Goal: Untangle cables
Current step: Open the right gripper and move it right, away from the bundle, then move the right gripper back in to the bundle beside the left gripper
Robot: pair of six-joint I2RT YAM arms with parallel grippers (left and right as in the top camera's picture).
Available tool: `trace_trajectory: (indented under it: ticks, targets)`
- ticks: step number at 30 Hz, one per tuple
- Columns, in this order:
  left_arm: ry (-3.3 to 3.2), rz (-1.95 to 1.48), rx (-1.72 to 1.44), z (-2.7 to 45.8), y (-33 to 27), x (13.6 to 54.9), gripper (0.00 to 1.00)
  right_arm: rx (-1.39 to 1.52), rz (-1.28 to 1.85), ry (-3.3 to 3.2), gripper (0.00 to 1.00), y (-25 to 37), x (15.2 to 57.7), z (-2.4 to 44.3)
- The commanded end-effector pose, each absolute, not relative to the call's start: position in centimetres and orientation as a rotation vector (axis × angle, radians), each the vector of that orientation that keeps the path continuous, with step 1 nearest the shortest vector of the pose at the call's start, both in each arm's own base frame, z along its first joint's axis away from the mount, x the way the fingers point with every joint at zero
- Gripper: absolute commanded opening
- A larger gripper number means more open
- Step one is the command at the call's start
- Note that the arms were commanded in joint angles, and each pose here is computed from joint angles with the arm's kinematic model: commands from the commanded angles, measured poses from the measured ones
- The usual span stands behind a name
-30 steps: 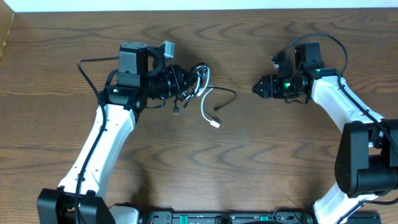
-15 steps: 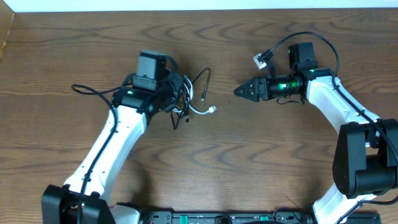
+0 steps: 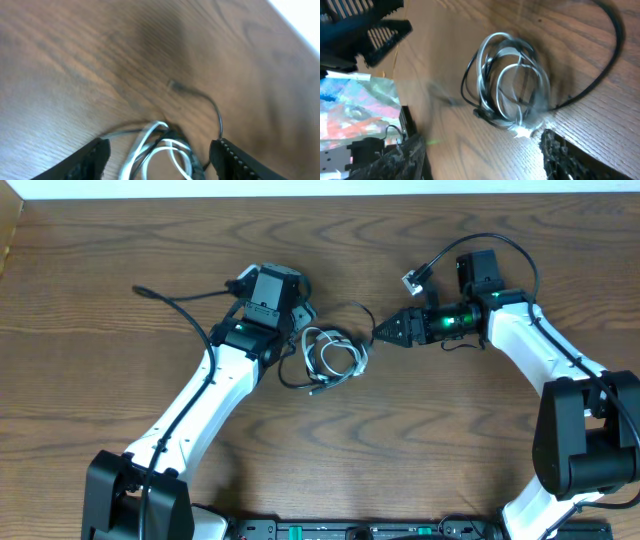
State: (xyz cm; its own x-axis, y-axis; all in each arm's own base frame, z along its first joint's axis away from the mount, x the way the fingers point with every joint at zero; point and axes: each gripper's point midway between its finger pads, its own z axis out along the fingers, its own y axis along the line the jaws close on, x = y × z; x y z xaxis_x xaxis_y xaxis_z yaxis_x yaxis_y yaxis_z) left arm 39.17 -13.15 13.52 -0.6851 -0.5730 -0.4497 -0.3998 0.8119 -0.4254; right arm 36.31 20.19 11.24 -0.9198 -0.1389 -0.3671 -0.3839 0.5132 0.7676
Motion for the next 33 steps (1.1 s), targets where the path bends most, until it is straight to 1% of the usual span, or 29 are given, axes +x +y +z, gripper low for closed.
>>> trace_trajectory:
  ticks: [1, 6, 7, 9, 11, 16, 20, 22, 33]
  targets:
    - [2.489, -0.285, -0.111, 14.4, -13.8, 39.3, 0.62, -0.302, 1.248, 2.599, 0.66, 19.6, 37.3, 10.3]
    - [2.492, -0.231, 0.044, 14.5, -13.7, 39.2, 0.37, -0.249, 1.171, 2.660, 0.61, 19.0, 37.4, 9.6]
    - [2.494, -0.225, 0.058, 14.4, -13.8, 39.2, 0.34, -0.238, 1.166, 2.670, 0.58, 19.1, 37.3, 9.5]
    - [2.504, -0.218, 0.071, 13.9, -13.8, 39.3, 0.30, -0.215, 1.138, 2.700, 0.53, 19.3, 37.1, 9.2]
    - [2.525, -0.210, 0.072, 13.0, -13.8, 39.4, 0.30, -0.185, 1.087, 2.742, 0.49, 19.4, 36.8, 8.6]
    - [2.616, -0.215, 0.089, 9.4, -14.3, 39.2, 0.31, -0.179, 0.860, 2.843, 0.49, 19.4, 35.9, 6.7]
    - [2.673, -0.389, 0.215, 6.9, -17.0, 38.7, 0.41, -0.214, 0.784, 2.843, 0.51, 20.5, 35.8, 6.3]
    - [2.689, -0.407, 0.220, 5.8, -17.4, 38.8, 0.44, -0.210, 0.748, 2.835, 0.53, 20.9, 36.0, 6.2]
    - [2.815, -0.367, 0.214, 0.5, -17.0, 37.9, 0.43, -0.249, 0.576, 2.826, 0.53, 22.1, 35.8, 5.5]
